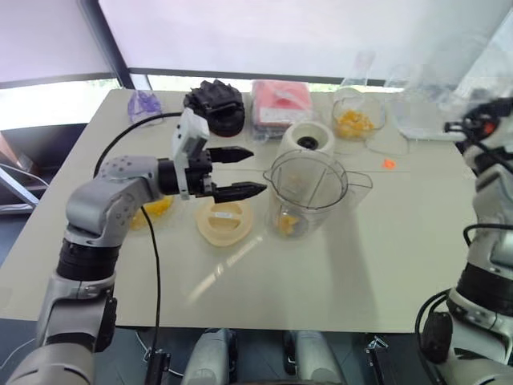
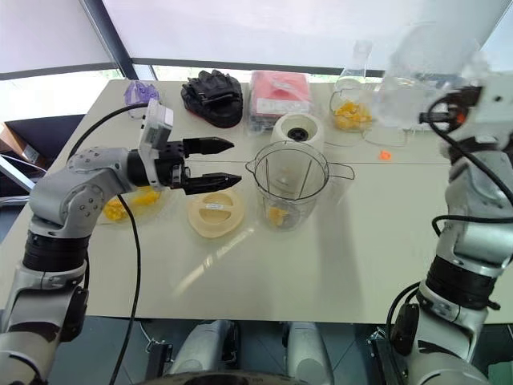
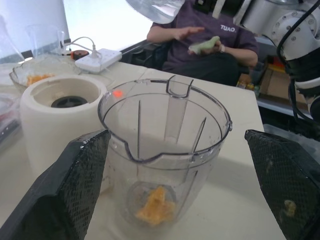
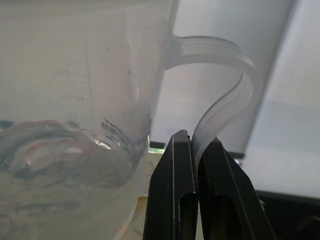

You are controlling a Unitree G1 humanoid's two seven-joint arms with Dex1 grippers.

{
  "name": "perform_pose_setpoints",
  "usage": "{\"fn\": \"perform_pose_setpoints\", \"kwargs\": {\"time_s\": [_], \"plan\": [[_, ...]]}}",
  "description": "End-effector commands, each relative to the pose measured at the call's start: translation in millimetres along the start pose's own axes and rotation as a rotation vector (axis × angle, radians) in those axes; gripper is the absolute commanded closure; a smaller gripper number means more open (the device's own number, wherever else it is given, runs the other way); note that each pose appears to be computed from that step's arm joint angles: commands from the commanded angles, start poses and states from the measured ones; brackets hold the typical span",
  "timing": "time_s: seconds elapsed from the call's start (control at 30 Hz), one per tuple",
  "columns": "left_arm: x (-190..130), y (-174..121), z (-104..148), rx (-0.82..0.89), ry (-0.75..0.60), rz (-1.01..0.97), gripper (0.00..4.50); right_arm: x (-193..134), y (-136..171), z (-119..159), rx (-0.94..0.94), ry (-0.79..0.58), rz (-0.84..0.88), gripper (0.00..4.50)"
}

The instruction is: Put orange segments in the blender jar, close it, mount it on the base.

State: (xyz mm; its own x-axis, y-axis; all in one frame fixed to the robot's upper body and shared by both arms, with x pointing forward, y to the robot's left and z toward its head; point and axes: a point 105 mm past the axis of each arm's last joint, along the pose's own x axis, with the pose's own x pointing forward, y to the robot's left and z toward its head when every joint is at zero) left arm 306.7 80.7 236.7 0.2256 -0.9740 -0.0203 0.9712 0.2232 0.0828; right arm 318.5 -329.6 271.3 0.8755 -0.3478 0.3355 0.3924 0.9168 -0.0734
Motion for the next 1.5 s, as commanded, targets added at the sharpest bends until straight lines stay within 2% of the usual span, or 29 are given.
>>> {"fn": "perform_pose_setpoints", "kwargs": {"time_s": [0.03,0.13,0.27,0.5,0.77,0.93,1.03,1.13,1.23,1.27,1.33,1.37,1.5], "plan": [[0.2,-4.7,19.2,0.051,-0.045,-0.019,0.00,-19.3,-47.8,-10.4,-0.007,0.020,-0.267,4.42],[0.3,-4.4,19.2,0.049,-0.044,-0.014,0.00,-26.9,-58.5,-29.2,-0.011,0.066,-0.332,4.42],[-3.5,-7.7,12.8,0.030,-0.038,0.006,0.00,-47.6,-79.7,-89.2,-0.025,0.165,-0.428,4.42],[-10.5,-16.2,3.9,0.002,-0.022,0.048,0.00,-62.7,-79.6,-155.9,-0.046,0.320,-0.434,4.42],[-21.8,-29.1,-4.8,-0.007,0.028,0.052,0.00,-60.4,-83.3,-182.3,-0.088,0.384,-0.495,4.42],[-27.8,-29.8,-31.6,0.031,0.164,0.076,0.00,-60.9,-82.0,-191.7,-0.097,0.410,-0.492,4.42],[-27.0,-28.5,-32.1,0.014,0.144,0.084,0.00,-63.3,-81.8,-193.3,-0.107,0.414,-0.488,4.42],[-23.3,-28.4,-31.0,0.008,0.128,0.081,0.00,-70.6,-84.4,-201.2,-0.102,0.446,-0.506,3.51],[-22.7,-28.0,-31.3,0.007,0.126,0.081,0.00,-74.6,-85.1,-204.6,-0.099,0.456,-0.511,2.04],[-22.7,-27.1,-31.3,0.007,0.125,0.083,0.00,-76.0,-85.7,-205.1,-0.103,0.459,-0.515,1.36],[-22.5,-25.8,-31.1,0.006,0.124,0.085,0.00,-79.1,-86.5,-205.5,-0.109,0.463,-0.519,0.37],[-22.5,-25.4,-31.1,0.006,0.124,0.085,0.00,-80.5,-86.5,-205.1,-0.113,0.462,-0.520,0.05],[-21.0,-25.6,-31.4,0.003,0.121,0.084,0.00,-90.4,-85.0,-201.2,-0.126,0.454,-0.520,0.05]]}}
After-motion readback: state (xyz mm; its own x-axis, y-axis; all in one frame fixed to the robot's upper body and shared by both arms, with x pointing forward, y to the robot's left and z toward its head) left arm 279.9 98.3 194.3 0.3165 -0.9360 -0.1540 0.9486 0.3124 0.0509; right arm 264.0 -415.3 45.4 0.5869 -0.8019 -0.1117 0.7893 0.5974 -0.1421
